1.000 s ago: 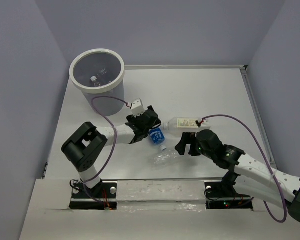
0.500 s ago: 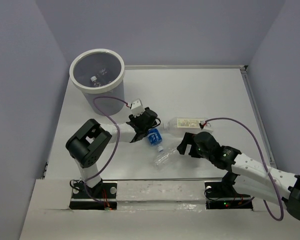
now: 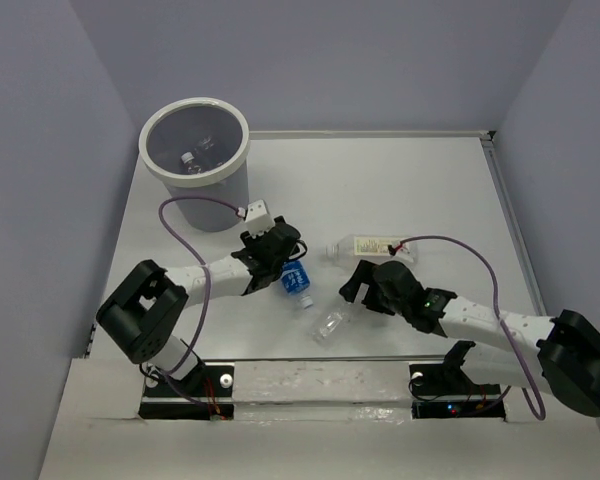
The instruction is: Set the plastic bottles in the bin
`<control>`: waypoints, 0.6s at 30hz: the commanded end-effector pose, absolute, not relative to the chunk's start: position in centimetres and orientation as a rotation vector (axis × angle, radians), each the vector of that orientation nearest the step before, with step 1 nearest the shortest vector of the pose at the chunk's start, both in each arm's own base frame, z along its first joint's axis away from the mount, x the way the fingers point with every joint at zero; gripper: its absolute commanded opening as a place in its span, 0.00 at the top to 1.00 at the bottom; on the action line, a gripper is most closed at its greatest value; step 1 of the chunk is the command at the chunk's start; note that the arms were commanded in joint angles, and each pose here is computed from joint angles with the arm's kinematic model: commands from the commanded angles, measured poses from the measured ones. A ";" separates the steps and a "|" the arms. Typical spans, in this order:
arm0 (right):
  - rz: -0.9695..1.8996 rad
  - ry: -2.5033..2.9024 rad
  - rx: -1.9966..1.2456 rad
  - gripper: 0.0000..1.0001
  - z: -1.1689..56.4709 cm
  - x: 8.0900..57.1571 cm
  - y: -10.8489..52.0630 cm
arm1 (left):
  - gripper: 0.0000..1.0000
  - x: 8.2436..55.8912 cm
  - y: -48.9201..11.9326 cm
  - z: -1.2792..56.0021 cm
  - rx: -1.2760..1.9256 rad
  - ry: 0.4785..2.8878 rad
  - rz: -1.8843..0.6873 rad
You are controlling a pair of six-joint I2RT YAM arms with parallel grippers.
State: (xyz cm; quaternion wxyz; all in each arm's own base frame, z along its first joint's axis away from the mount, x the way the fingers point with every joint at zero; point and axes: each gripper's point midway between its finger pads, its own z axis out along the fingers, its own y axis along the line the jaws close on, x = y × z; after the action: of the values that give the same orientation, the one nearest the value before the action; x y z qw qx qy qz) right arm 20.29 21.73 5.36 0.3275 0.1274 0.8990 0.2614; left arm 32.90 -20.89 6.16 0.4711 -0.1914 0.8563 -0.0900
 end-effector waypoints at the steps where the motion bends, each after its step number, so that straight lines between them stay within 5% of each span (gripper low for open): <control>1: 0.740 2.260 0.391 0.01 6.7 22.2 23.2 | 0.62 33.4 -18.4 12.4 -0.512 1.934 -0.196; 6: 0.709 2.274 0.400 0.13 5.6 22.3 23.0 | 0.63 32.9 -17.4 18.9 -0.497 1.832 -0.257; 12: 0.751 2.234 0.393 0.45 6.0 21.4 22.0 | 0.63 32.6 -14.7 31.8 -0.508 1.588 -0.300; 18: 0.837 2.147 0.359 0.52 8.2 20.7 21.4 | 0.63 33.3 -11.1 43.3 -0.581 1.361 -0.297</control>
State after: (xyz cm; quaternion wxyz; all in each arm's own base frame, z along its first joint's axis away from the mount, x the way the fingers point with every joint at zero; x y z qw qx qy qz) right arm 20.31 21.25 6.01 0.3574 0.1460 0.8729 0.2982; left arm 33.28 -15.51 34.82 0.6661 -0.2235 0.6936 -0.1590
